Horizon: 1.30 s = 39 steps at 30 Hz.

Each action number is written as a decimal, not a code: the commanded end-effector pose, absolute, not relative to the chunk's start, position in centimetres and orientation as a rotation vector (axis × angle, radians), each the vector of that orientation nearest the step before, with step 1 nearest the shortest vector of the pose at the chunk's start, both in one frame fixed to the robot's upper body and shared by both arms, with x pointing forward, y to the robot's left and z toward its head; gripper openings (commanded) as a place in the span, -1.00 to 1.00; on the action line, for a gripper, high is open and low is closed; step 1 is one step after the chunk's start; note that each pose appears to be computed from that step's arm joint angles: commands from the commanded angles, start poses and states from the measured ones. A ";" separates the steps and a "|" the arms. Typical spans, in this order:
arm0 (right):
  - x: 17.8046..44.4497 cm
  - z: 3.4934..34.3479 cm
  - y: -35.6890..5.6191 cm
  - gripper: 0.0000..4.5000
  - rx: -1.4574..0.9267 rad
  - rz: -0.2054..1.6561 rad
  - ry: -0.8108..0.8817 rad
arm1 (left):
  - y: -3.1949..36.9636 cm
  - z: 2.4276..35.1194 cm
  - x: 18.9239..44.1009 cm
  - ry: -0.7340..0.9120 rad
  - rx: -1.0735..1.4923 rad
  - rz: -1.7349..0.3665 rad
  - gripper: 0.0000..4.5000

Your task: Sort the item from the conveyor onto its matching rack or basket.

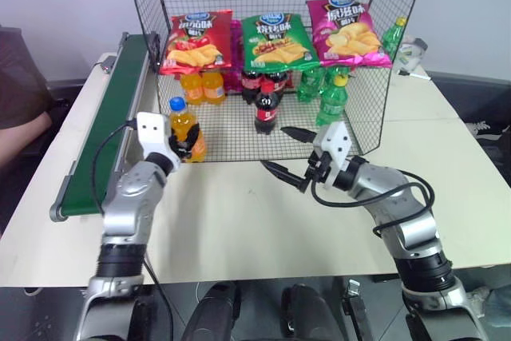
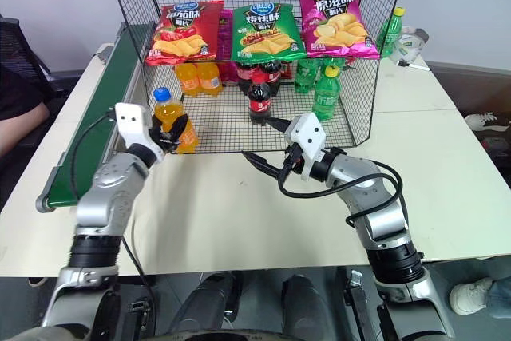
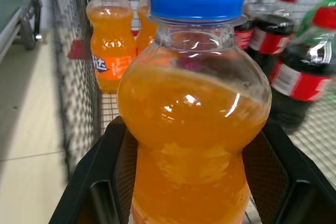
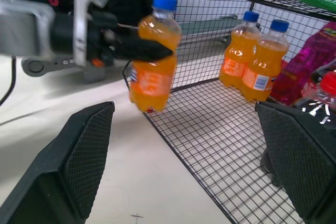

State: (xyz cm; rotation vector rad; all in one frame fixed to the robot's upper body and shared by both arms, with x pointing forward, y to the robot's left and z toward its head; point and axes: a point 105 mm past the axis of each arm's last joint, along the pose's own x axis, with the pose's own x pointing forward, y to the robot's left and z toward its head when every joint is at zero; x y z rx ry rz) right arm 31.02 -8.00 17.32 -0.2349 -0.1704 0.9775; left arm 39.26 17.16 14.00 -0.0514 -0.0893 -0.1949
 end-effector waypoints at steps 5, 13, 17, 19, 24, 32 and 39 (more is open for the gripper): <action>30.5 18.9 -8.1 1.00 -0.270 0.964 -0.232 | 15.8 15.6 42.3 -0.237 -0.019 -0.155 0.04; 30.5 19.0 -8.5 1.00 -0.278 0.951 -0.231 | 16.3 14.9 43.9 -0.239 0.000 -0.119 0.04; 30.6 19.0 -8.6 1.00 -0.280 0.947 -0.230 | 16.4 14.6 44.1 -0.234 -0.007 -0.117 0.04; 30.6 19.0 -8.6 1.00 -0.281 0.948 -0.230 | 16.4 14.4 44.1 -0.230 -0.016 -0.122 0.04; 30.6 19.0 -8.6 1.00 -0.282 0.953 -0.228 | 16.7 14.3 43.9 -0.239 -0.029 -0.114 0.96; 30.5 18.9 -8.6 1.00 -0.278 0.951 -0.222 | 17.4 15.3 41.6 -0.313 -0.096 -0.114 0.96; 30.8 19.0 -8.7 1.00 -0.273 0.946 -0.223 | 18.5 16.3 39.2 -0.325 -0.031 -0.111 0.96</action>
